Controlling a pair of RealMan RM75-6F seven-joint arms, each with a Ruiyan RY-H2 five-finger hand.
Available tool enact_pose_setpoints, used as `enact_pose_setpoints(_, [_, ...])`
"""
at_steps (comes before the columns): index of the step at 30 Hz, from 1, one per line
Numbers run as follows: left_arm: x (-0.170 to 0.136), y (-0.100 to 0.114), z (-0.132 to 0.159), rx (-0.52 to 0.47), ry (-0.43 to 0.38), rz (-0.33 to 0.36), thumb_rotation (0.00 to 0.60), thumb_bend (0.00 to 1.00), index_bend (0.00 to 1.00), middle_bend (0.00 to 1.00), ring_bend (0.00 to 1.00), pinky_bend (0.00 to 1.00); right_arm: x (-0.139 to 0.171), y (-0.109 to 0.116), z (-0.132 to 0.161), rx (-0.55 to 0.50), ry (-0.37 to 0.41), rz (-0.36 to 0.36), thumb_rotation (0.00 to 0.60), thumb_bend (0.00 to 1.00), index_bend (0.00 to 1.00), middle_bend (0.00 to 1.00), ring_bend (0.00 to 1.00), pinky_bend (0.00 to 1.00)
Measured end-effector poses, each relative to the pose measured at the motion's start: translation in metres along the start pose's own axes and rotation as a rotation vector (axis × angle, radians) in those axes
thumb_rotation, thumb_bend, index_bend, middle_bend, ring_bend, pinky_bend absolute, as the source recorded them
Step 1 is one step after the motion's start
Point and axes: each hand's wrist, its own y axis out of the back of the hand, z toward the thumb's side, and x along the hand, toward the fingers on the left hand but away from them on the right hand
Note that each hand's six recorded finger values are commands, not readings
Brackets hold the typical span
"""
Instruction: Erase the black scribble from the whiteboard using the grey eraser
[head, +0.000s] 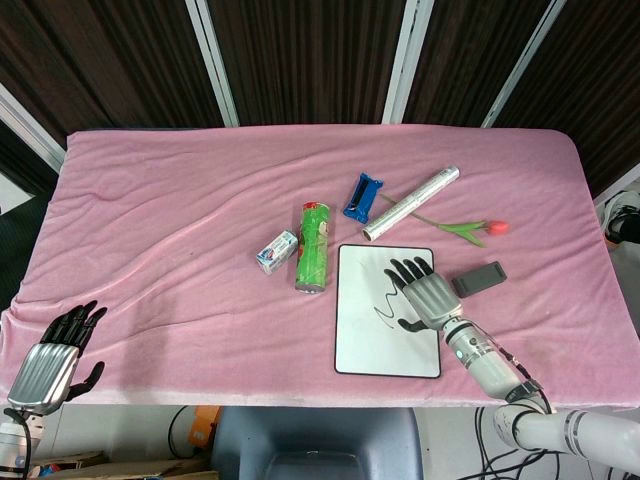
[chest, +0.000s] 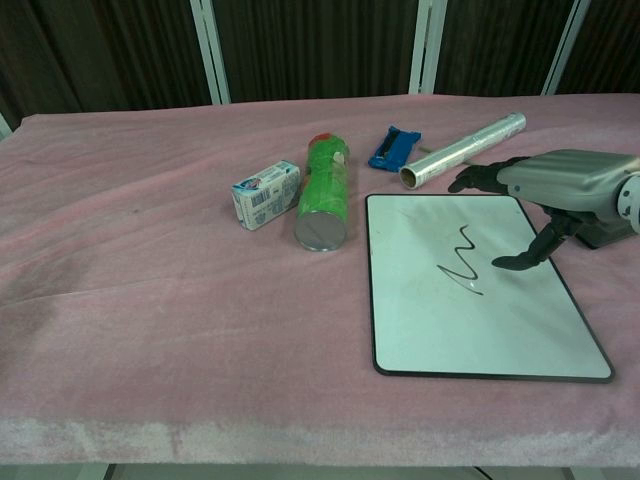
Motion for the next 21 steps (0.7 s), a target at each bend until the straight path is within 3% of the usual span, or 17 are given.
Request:
enact_pose_setpoints(11, [-0.002, 0.000, -0.001, 0.006, 0.007, 0.001, 0.600, 0.39, 0.00, 0.00, 0.00, 0.12, -0.003, -0.002, -0.011, 0.014, -0.028, 0.006, 0.600, 0.42, 0.01, 0.03, 0.00, 0.09])
enact_pose_setpoints(21, [-0.006, 0.000, -0.003, 0.015, 0.012, 0.004, 0.600, 0.39, 0.00, 0.00, 0.00, 0.12, 0.028, -0.003, -0.059, 0.058, -0.091, -0.023, 0.600, 0.42, 0.04, 0.03, 0.00, 0.10])
